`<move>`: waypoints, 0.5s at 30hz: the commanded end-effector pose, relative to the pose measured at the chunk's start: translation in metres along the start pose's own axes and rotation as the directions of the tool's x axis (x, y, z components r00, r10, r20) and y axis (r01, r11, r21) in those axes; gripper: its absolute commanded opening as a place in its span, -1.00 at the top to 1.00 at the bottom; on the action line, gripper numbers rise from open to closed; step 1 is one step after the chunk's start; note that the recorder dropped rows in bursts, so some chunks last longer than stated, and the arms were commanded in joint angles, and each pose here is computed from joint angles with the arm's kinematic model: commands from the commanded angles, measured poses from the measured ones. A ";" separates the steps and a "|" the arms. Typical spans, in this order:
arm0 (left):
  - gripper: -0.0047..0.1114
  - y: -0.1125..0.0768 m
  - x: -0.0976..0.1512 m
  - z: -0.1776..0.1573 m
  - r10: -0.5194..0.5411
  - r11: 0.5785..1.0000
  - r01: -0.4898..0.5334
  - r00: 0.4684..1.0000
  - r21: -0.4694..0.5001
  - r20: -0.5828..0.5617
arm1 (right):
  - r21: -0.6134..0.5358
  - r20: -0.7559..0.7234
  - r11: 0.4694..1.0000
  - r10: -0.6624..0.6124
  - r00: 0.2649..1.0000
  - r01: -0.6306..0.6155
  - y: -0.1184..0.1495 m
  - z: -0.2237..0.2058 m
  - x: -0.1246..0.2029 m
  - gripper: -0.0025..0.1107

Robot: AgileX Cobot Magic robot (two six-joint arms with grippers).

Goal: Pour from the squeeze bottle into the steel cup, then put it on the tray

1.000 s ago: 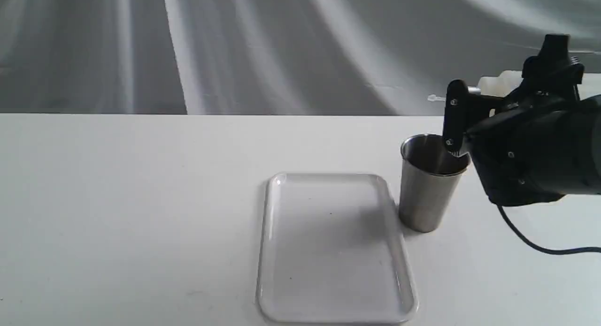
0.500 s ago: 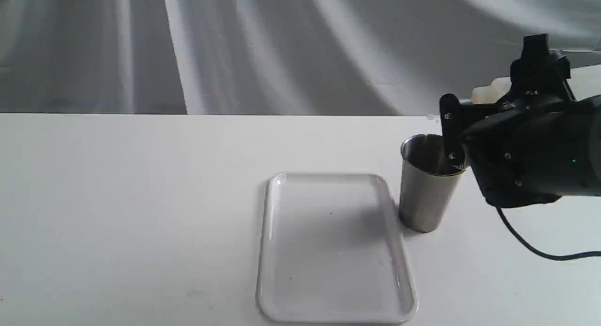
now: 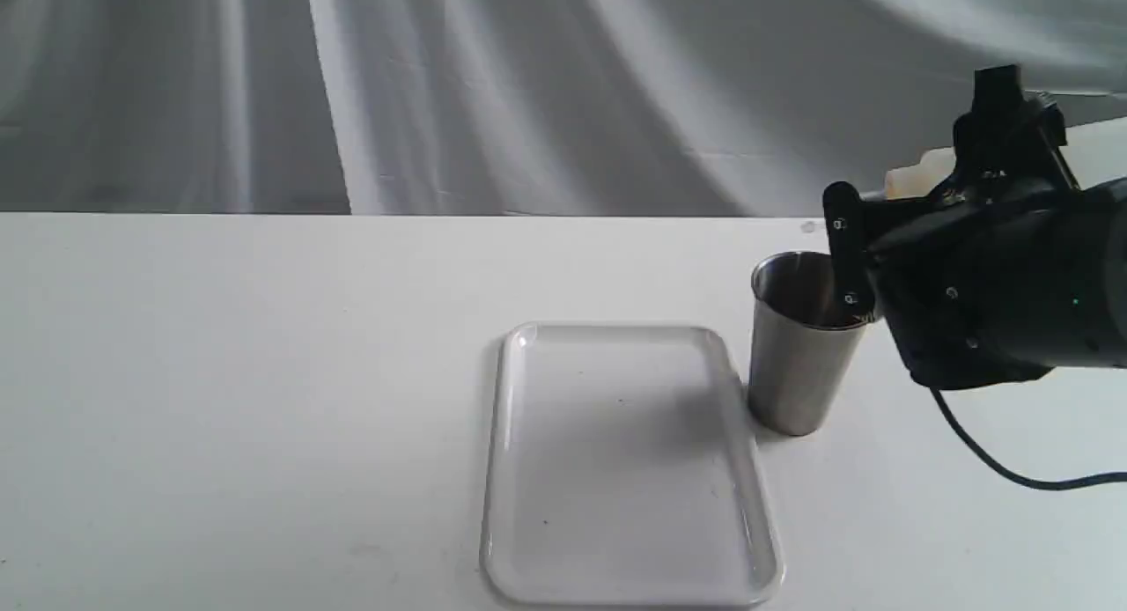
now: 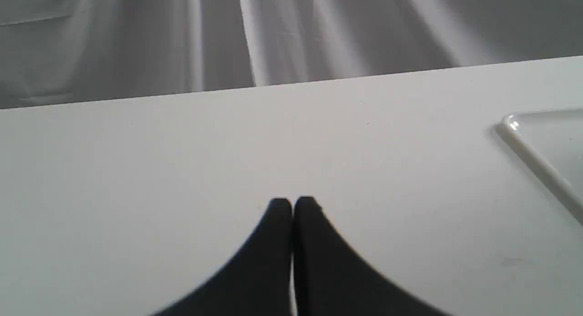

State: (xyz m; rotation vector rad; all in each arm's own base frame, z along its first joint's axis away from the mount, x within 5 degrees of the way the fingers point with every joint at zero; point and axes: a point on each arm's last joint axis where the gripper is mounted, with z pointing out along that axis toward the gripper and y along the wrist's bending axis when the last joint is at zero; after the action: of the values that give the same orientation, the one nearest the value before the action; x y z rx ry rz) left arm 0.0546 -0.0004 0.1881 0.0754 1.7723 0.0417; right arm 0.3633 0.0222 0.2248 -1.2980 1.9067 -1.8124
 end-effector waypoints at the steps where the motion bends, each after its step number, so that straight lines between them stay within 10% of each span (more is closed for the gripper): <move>1: 0.92 0.000 0.001 0.000 -0.006 1.000 0.006 1.000 -0.001 0.006 | 0.051 -0.026 0.998 -0.022 0.999 0.024 -0.009 -0.002 0.004 0.66; 15: 0.92 0.000 0.001 0.000 -0.004 1.000 0.004 1.000 -0.001 0.006 | 0.094 -0.016 0.995 -0.025 1.000 0.026 -0.033 -0.007 0.006 0.66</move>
State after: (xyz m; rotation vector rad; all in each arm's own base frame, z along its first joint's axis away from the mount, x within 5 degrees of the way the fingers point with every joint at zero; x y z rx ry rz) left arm 0.0546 -0.0004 0.1881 0.0754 1.7723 0.0417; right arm 0.3696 0.0251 0.2427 -1.2904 1.8666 -1.8394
